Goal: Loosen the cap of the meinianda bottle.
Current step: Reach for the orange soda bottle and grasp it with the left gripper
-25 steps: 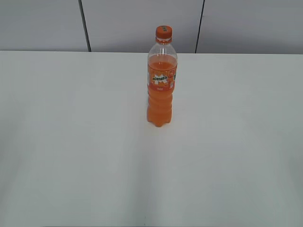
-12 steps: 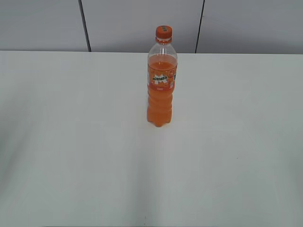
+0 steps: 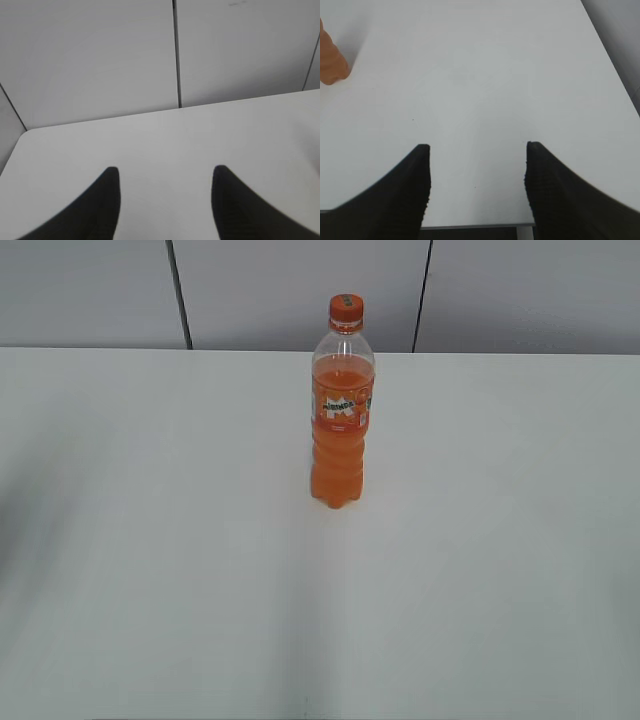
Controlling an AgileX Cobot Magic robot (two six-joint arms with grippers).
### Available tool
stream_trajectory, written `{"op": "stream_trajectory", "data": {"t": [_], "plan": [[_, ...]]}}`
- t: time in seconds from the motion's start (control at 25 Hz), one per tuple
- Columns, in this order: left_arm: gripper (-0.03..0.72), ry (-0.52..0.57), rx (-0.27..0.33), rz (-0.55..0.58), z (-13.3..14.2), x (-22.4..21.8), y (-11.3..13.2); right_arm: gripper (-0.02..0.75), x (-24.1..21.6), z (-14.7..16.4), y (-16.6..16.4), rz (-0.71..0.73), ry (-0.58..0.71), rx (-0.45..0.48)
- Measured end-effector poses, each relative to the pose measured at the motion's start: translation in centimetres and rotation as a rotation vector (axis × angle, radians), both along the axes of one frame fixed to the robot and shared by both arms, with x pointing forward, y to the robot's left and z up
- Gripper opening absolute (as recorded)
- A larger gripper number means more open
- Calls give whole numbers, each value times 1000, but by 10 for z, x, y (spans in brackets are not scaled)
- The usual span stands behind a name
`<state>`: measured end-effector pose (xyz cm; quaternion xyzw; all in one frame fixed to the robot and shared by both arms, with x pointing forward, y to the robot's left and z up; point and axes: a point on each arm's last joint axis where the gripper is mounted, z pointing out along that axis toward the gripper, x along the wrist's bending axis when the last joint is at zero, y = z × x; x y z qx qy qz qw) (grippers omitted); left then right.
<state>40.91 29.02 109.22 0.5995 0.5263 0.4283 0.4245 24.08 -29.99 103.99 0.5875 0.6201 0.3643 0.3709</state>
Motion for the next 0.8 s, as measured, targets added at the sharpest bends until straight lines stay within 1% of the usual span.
{"op": "stream_trajectory", "data": {"t": [0.08, 0.2, 0.28, 0.4, 0.48, 0.8], "plan": [[363, 26, 1, -2, -7, 12, -1, 451, 0, 0, 0, 0, 0, 0], [353, 13, 0, -5, -10, 19, -2, 451, 0, 0, 0, 0, 0, 0], [351, -4, -1, -8, -10, 24, -2, 451, 0, 0, 0, 0, 0, 0], [349, -70, 0, -16, -8, 31, -4, 451, 0, 0, 0, 0, 0, 0], [349, -88, -2, -19, -9, 37, -4, 451, 0, 0, 0, 0, 0, 0], [347, -91, -7, -29, -27, 63, -7, 451, 0, 0, 0, 0, 0, 0]]}}
